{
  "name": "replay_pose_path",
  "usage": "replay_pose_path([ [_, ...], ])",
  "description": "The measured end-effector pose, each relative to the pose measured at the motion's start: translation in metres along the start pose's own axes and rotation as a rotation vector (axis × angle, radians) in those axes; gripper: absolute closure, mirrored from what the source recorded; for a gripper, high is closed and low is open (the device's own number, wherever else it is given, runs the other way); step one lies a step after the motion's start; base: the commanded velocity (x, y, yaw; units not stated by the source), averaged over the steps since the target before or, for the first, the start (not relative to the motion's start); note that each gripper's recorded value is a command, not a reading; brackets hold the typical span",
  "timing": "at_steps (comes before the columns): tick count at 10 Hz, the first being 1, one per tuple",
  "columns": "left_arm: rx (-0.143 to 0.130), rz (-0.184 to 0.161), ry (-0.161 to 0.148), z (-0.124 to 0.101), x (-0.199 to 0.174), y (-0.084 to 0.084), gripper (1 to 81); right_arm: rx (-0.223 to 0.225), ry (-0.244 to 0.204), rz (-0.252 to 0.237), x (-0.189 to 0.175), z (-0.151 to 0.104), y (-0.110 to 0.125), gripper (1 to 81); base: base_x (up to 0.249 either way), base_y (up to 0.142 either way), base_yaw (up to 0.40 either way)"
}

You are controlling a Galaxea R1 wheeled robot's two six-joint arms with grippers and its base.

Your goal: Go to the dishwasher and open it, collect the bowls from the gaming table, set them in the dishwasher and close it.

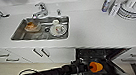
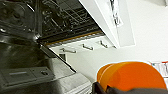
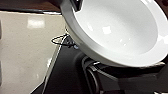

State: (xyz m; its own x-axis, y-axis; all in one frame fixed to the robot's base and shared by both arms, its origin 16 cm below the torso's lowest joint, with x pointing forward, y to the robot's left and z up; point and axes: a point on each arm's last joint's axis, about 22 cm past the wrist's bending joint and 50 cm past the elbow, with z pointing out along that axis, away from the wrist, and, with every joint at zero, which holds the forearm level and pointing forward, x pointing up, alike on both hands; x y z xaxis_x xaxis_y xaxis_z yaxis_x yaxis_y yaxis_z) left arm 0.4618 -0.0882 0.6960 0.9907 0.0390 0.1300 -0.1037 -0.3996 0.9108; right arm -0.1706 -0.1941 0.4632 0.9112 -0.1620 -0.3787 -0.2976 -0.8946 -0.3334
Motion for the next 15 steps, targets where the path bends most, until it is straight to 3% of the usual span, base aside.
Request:
replay_pose_path([
  [2, 0.026, 0.0, 0.03, 0.011, 0.016, -0.015, 81.1, 0.002, 0.0, 0.004, 0.0, 0.001, -0.001, 81.1, 0.0, 0.0, 0.0],
  [3, 0.012, 0.01, 0.028, 0.024, 0.018, -0.005, 81.1, 0.004, -0.001, 0.005, 0.0, 0.001, -0.004, 81.1, 0.0, 0.0, 0.0],
  [5, -0.049, 0.034, -0.003, 0.055, 0.007, 0.037, 81.1, 0.009, 0.0, 0.006, -0.001, 0.003, -0.007, 81.1, 0.0, 0.0, 0.0],
  [6, -0.043, 0.043, -0.02, 0.062, 0.0, 0.041, 81.1, 0.012, -0.001, 0.007, -0.001, 0.004, -0.009, 81.1, 0.0, 0.0, 0.0],
  [7, -0.033, 0.052, -0.026, 0.065, -0.006, 0.038, 1.0, 0.015, -0.001, 0.008, 0.0, 0.005, -0.012, 81.1, 0.0, 0.0, 0.0],
  [9, 0.002, 0.034, -0.056, 0.07, -0.027, 0.027, 1.0, 0.023, 0.009, 0.008, 0.007, 0.008, -0.018, 81.1, 0.0, 0.0, 0.0],
  [11, 0.009, 0.037, -0.058, 0.068, -0.031, 0.022, 1.0, 0.021, 0.009, 0.006, 0.008, 0.007, -0.016, 81.1, 0.0, 0.0, 0.0],
  [13, 0.056, 0.017, -0.051, 0.043, -0.036, -0.012, 1.0, 0.018, 0.012, 0.006, 0.012, 0.002, -0.008, 81.1, 0.0, 0.0, 0.0],
  [15, 0.13, 0.007, -0.048, -0.001, -0.05, -0.058, 1.0, 0.028, 0.028, 0.0, 0.031, -0.013, 0.006, 81.1, 0.0, 0.0, 0.0],
])
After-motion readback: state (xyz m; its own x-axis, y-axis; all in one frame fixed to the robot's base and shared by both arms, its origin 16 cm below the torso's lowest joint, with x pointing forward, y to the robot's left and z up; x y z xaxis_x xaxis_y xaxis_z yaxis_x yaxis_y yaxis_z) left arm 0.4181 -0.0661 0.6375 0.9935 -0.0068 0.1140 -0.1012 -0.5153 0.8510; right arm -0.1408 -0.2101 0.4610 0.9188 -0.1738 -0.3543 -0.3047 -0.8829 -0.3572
